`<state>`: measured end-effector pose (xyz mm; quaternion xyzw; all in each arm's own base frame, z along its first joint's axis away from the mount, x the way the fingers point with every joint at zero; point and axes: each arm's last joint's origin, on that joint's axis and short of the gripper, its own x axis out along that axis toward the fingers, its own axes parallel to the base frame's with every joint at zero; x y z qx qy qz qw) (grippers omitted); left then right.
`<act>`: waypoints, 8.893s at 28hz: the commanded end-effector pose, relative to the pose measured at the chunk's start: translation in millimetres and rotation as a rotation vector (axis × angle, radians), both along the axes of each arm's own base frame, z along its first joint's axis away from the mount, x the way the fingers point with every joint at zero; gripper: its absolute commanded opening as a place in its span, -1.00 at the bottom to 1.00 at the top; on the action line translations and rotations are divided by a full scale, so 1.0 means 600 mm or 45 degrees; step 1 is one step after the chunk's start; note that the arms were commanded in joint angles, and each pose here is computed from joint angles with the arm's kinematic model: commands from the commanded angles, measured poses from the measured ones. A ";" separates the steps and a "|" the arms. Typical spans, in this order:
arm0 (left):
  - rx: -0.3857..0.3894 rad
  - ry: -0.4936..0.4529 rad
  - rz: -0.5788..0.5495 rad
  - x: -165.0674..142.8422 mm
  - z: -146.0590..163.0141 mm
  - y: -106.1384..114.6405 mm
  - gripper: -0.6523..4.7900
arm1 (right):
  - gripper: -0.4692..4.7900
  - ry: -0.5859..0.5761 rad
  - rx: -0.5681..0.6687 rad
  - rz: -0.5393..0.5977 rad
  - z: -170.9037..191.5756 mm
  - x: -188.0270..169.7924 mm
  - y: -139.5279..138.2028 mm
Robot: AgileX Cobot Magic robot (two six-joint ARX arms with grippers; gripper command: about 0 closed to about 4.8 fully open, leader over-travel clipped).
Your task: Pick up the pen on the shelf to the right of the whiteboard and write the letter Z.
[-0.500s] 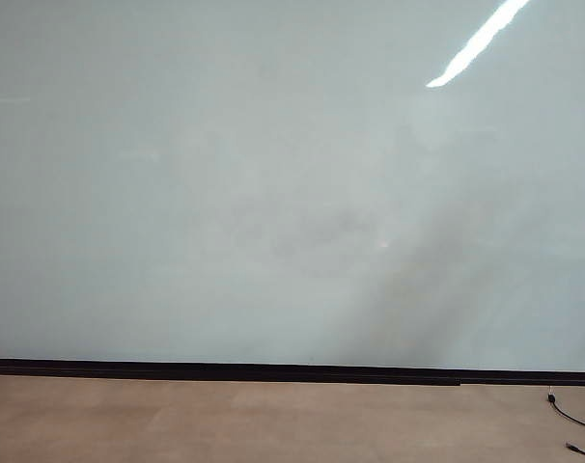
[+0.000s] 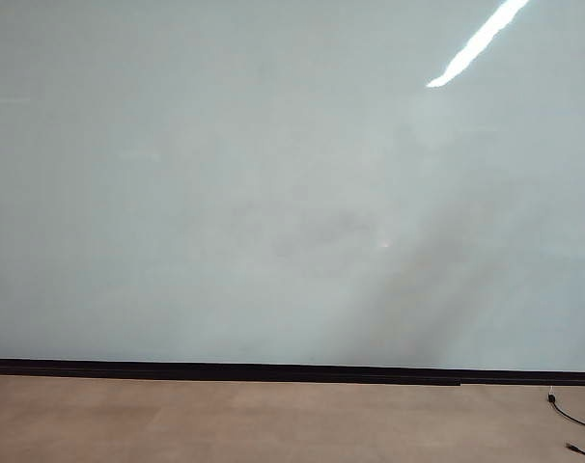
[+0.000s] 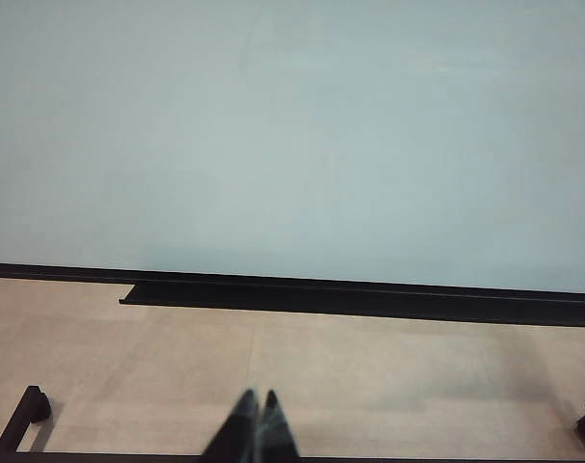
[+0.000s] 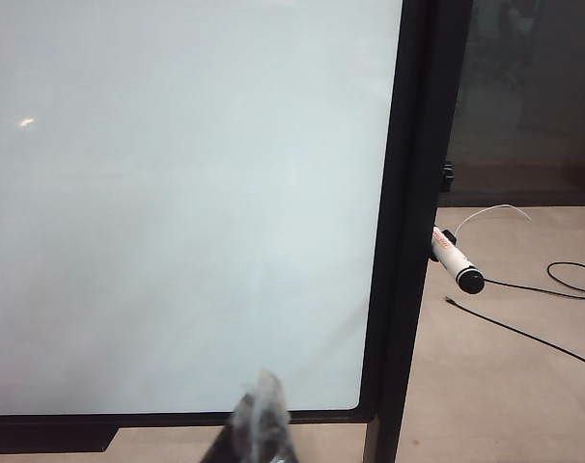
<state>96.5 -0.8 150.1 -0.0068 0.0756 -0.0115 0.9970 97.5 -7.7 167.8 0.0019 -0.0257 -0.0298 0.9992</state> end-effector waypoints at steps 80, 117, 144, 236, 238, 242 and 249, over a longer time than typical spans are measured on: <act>0.005 -0.017 -0.001 0.000 0.003 0.000 -0.78 | 0.86 -0.005 -0.002 0.124 -0.054 0.283 -0.228; 0.005 -0.017 -0.002 0.000 0.003 0.000 -0.78 | 0.20 -0.017 0.043 0.208 -0.065 0.329 -0.238; 0.005 -0.017 -0.001 0.000 0.003 0.000 -0.78 | -0.01 -0.019 0.045 0.169 -0.065 0.328 -0.240; 0.005 -0.017 -0.002 0.000 0.003 0.000 -0.78 | -0.85 -0.023 0.055 1.125 0.139 0.301 0.241; 0.005 -0.017 -0.002 0.000 0.003 0.000 -0.78 | -0.85 -0.038 0.059 1.122 0.141 0.301 0.241; 0.005 -0.017 -0.002 0.000 0.003 0.000 -0.78 | -0.85 -0.066 0.067 1.100 0.143 0.302 0.242; 0.005 -0.017 -0.002 0.000 0.003 0.000 -0.78 | -0.85 -0.040 0.082 1.109 0.132 0.307 0.245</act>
